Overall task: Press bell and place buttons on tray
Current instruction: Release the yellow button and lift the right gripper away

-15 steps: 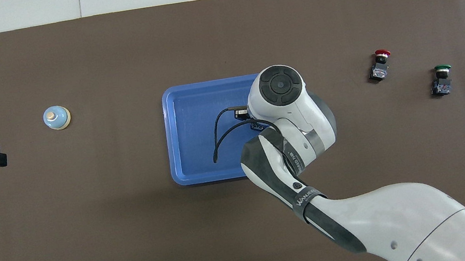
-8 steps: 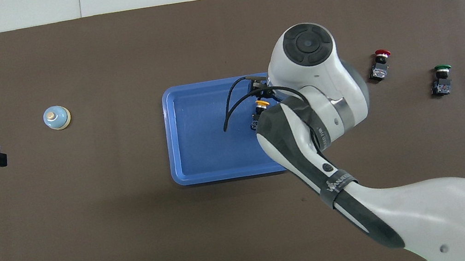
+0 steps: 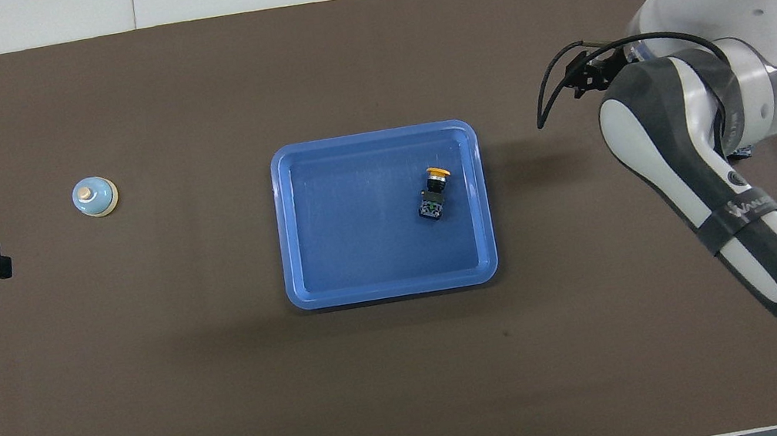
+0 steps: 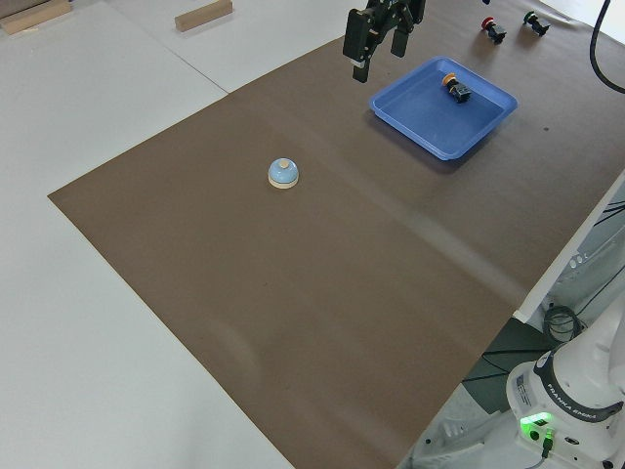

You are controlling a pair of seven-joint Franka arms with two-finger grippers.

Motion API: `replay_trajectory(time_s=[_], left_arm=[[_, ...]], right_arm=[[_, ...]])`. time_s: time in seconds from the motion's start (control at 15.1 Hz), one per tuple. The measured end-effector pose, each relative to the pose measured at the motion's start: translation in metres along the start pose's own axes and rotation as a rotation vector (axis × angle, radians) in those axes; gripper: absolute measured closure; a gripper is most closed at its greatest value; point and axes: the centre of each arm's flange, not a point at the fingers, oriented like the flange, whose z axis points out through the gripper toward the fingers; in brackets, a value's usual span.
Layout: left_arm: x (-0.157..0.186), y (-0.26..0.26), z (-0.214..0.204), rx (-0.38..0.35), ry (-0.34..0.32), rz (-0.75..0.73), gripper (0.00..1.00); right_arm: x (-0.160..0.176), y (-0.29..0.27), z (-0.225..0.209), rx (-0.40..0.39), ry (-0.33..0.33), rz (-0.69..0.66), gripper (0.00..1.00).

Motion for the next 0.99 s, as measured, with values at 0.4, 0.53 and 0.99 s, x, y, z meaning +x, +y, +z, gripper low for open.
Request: replay_trajectory(time_s=[0.4,0.53,0.99], left_arm=[[0.0,0.0,0.0,0.0,0.0,0.0,0.0],[0.0,0.0,0.0,0.0,0.0,0.0,0.0],[0.0,0.0,0.0,0.0,0.0,0.0,0.0]], right_arm=[[0.024,0.052,0.062,0.005,0.046,-0.026,0.0],[0.027,0.048,0.081,0.01,0.059,-0.031,0.0],[0.019,0.045,0.126,0.025,0.089,-0.025,0.0]])
